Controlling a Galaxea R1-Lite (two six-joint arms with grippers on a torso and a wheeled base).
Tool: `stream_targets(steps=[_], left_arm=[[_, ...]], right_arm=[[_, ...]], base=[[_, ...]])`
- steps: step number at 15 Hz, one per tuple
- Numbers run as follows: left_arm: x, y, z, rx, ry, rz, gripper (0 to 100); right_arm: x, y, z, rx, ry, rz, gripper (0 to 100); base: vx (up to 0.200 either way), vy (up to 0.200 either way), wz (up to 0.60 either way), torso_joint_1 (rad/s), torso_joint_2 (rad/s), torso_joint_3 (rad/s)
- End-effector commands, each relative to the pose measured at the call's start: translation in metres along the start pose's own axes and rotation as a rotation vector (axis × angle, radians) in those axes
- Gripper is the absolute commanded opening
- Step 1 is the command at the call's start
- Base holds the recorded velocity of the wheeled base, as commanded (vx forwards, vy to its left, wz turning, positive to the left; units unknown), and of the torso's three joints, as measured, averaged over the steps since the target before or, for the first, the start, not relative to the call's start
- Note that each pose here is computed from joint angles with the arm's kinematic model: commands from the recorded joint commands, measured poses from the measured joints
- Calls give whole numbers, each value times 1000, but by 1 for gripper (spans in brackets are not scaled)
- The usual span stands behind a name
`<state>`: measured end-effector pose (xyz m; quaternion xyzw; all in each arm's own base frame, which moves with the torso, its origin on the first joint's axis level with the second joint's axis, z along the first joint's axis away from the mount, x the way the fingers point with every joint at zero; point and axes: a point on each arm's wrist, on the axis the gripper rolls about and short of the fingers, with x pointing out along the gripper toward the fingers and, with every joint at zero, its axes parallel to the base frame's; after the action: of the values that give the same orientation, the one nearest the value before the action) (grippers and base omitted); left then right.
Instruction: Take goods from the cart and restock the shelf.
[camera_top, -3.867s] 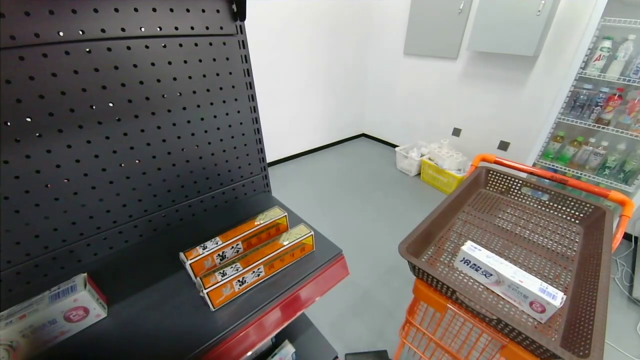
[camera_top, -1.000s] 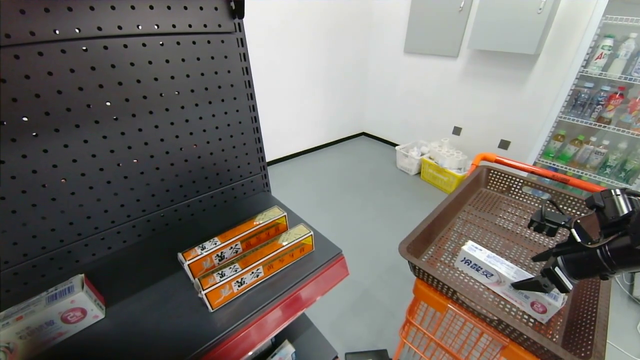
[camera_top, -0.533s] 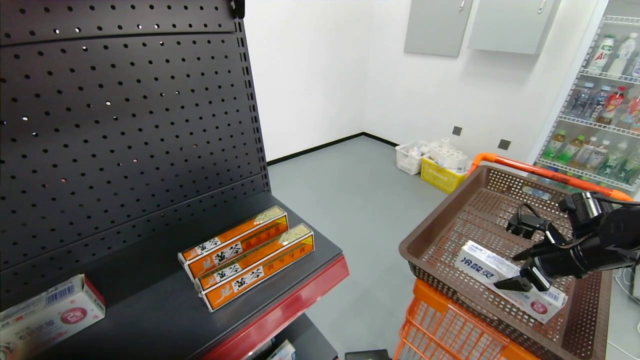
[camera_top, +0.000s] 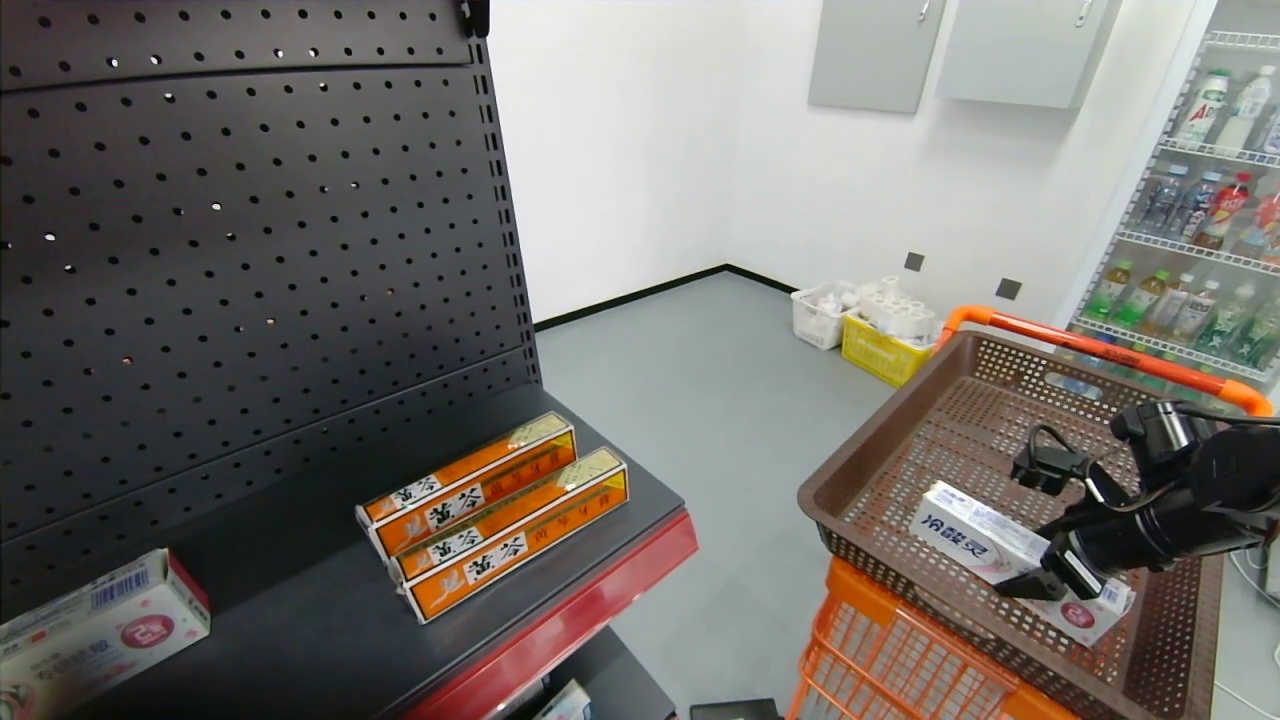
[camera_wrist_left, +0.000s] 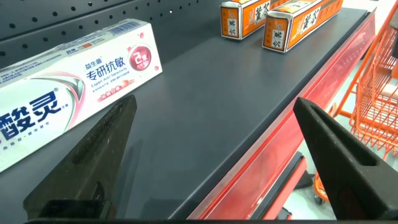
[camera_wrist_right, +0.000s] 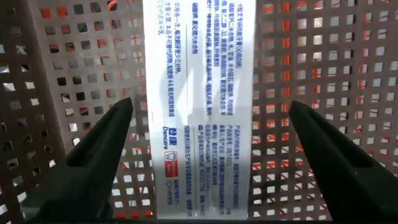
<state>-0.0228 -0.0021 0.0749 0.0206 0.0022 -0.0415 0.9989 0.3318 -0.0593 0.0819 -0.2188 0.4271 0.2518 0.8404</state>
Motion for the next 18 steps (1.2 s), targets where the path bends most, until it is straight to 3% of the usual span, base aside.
stream_targets(steps=[1,4,5,13,18], left_arm=[[0,0,0,0,0,0,100],[0,0,0,0,0,0,100],[0,0,0,0,0,0,100],[0,0,0,0,0,0,100],[0,0,0,0,0,0,100]], right_arm=[[1,0,-1,3,5,2,100],[3,2,-4,5,12,10,100],[3,3,-4,5,15,12,0],[-9,8,-2,2,1,0,0],[-38,8,12,59,-71,-64,0]], base=[[0,0,0,0,0,0],[0,0,0,0,0,0],[0,0,0,0,0,0],[0,0,0,0,0,0],[0,0,0,0,0,0]])
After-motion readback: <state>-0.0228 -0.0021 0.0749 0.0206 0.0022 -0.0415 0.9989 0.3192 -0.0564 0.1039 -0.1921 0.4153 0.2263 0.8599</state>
